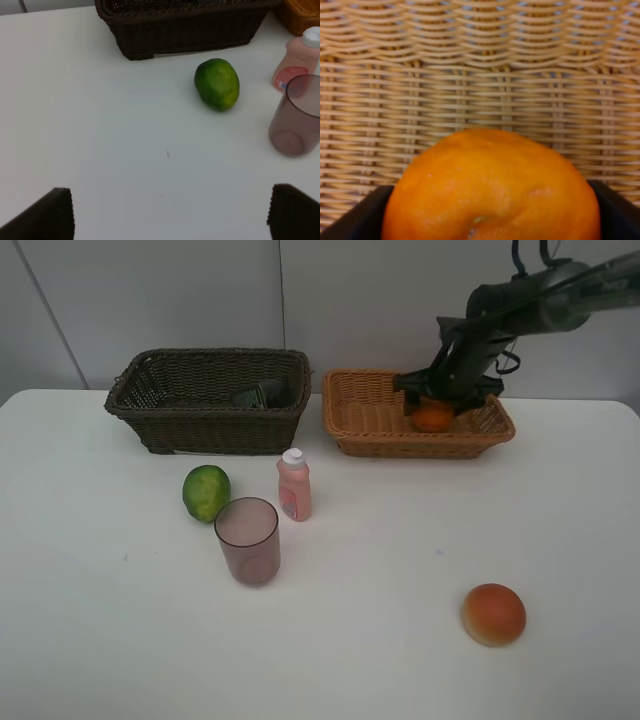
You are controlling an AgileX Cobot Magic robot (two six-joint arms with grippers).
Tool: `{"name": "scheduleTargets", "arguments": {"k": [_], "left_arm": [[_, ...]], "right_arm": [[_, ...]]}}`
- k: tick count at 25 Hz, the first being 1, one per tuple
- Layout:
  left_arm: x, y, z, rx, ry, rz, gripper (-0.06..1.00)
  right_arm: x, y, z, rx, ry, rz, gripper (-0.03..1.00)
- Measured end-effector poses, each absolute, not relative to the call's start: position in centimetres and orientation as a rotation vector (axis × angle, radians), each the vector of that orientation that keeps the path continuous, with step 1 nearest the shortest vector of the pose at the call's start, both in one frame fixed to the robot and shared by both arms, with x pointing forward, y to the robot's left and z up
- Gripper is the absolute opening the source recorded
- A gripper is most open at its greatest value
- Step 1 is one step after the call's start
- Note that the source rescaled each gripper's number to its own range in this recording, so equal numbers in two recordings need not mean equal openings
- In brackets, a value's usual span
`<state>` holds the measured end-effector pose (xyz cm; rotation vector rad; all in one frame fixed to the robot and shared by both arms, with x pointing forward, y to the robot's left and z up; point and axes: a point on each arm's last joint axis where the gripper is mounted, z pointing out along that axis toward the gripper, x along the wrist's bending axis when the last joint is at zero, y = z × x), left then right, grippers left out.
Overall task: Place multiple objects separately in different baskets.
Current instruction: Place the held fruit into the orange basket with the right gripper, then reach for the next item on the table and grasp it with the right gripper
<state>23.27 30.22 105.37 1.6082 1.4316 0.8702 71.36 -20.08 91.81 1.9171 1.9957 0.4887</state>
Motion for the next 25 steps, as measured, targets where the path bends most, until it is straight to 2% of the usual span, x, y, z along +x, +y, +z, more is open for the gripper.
{"name": "scheduleTargets", "arguments": {"k": [3,7,9,13,17,19,25], "left_arm": [[23.3,30.2,105.4,1.608,1.432,0.870,1.00],[23.3,30.2,105.4,1.608,1.432,0.870,1.00],[23.3,30.2,105.4,1.608,1.432,0.870,1.00],[23.3,30.2,105.4,1.608,1.432,0.870,1.00],[23.3,30.2,105.4,1.608,1.432,0.870,1.00],[23.3,30.2,105.4,1.608,1.432,0.870,1.00],[23.3,30.2,105.4,1.608,1.432,0.870,1.00]], "right_arm": [[71.4,-20.1,91.8,1.915,1.995,0.491,0.68],[71.4,-20.1,91.9,1.914,1.993,0.493,0.81],[71.5,-20.1,92.0,1.913,1.993,0.494,0.85],[71.2,-20.2,93.3,1.915,1.988,0.493,0.86],[69.8,-20.5,96.4,1.915,1.997,0.440,0.87],[68.5,-20.5,98.0,1.911,2.009,0.408,0.87],[62.4,-20.9,99.3,1.942,2.079,0.309,0.87]]}}
